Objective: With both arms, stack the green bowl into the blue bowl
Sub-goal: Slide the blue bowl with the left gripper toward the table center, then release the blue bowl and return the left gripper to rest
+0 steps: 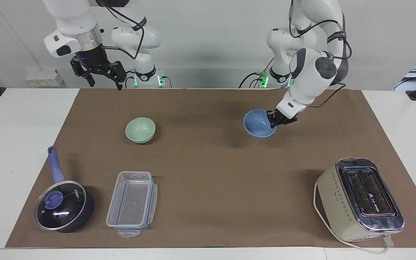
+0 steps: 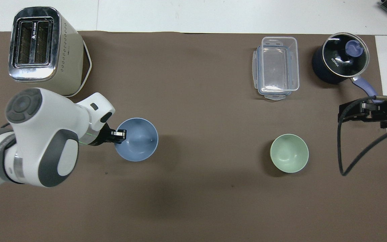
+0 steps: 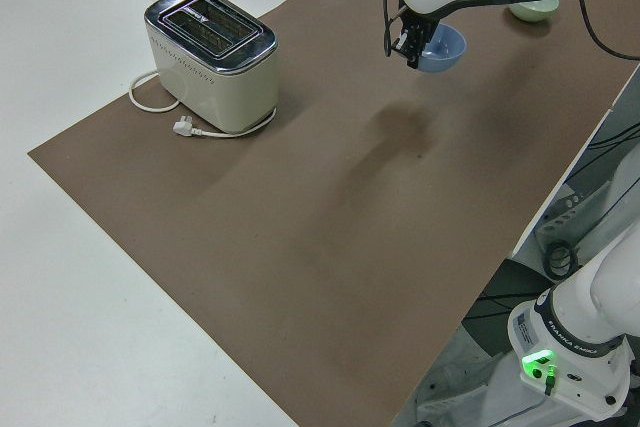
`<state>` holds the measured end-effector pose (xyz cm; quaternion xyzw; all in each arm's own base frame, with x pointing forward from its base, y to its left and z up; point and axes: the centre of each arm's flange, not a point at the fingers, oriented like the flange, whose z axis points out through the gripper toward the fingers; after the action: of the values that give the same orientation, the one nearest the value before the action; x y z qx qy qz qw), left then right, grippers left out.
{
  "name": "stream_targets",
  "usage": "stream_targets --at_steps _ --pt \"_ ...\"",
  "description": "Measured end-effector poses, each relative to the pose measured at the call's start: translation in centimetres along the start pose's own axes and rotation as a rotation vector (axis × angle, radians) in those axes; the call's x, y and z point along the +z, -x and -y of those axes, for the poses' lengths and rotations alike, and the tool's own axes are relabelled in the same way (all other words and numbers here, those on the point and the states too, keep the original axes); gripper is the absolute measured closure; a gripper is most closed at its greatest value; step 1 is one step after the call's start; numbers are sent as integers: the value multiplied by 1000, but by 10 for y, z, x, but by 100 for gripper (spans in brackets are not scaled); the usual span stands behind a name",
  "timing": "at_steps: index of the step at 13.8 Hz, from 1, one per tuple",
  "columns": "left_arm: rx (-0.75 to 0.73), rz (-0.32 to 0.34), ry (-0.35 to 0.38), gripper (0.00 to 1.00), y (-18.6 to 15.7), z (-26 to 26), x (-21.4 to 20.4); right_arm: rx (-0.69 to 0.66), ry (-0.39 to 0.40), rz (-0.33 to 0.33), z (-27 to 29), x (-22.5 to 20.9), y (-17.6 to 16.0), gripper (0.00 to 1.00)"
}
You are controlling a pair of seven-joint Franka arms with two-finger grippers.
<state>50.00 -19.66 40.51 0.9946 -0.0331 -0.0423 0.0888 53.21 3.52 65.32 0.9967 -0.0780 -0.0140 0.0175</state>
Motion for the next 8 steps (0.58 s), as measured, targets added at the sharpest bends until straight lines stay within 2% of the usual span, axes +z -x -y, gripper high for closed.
stream_targets --at_steps 3,8 --pt "-8 -24 -10 95 21 -29 40 0 0 0 0 0 0 0" --pt "-26 -51 -15 95 48 -63 83 2 0 0 -1 0 0 0"
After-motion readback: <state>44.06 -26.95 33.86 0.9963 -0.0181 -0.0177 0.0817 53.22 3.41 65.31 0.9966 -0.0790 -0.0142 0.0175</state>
